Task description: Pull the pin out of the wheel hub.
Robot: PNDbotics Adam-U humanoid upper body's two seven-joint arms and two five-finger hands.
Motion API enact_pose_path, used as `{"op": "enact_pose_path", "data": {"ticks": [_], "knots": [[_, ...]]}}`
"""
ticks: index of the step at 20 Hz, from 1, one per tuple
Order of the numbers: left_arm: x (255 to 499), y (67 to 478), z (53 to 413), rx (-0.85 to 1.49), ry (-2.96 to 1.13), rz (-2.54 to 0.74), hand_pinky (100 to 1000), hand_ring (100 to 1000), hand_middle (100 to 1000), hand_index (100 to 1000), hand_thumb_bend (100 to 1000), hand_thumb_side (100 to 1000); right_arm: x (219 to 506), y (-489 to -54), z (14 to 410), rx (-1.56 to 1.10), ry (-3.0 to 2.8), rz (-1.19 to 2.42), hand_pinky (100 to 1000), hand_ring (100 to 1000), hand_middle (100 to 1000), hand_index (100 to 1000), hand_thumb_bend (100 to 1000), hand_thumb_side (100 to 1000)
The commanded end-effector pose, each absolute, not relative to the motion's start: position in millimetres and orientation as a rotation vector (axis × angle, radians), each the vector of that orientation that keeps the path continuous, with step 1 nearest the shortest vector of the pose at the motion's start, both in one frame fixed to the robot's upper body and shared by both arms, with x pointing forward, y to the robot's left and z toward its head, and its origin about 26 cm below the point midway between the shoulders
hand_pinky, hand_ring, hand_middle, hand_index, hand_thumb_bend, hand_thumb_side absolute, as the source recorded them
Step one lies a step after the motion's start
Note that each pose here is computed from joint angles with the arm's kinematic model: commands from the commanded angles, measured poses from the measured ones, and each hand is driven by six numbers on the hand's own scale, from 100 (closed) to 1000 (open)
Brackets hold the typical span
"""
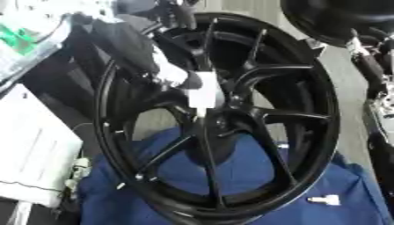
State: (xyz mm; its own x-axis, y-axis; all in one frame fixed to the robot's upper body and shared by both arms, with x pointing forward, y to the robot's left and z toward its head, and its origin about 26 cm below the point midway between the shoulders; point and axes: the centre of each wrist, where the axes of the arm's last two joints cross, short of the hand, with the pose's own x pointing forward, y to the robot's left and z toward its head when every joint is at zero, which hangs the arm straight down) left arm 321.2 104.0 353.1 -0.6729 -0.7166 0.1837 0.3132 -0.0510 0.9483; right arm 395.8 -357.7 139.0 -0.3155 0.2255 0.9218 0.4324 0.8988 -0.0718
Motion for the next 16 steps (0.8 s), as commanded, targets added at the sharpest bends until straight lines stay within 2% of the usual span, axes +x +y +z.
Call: {"op": "enact_pose_path", "data": {"ticks": [1, 16], "knots": [[321, 104, 361, 0.376, -1.269, -1.797, 886, 812, 766, 781, 661, 484, 397, -360, 150, -0.495, -1.933, -0.211, 870, 718, 724, 847, 475, 435], [333, 97, 352, 0.324, -1.22, -1.844, 885, 812, 765, 799, 657, 480, 398, -357, 147, -0.485, -1.924, -0.199, 870, 715, 723, 844, 464, 442]]}}
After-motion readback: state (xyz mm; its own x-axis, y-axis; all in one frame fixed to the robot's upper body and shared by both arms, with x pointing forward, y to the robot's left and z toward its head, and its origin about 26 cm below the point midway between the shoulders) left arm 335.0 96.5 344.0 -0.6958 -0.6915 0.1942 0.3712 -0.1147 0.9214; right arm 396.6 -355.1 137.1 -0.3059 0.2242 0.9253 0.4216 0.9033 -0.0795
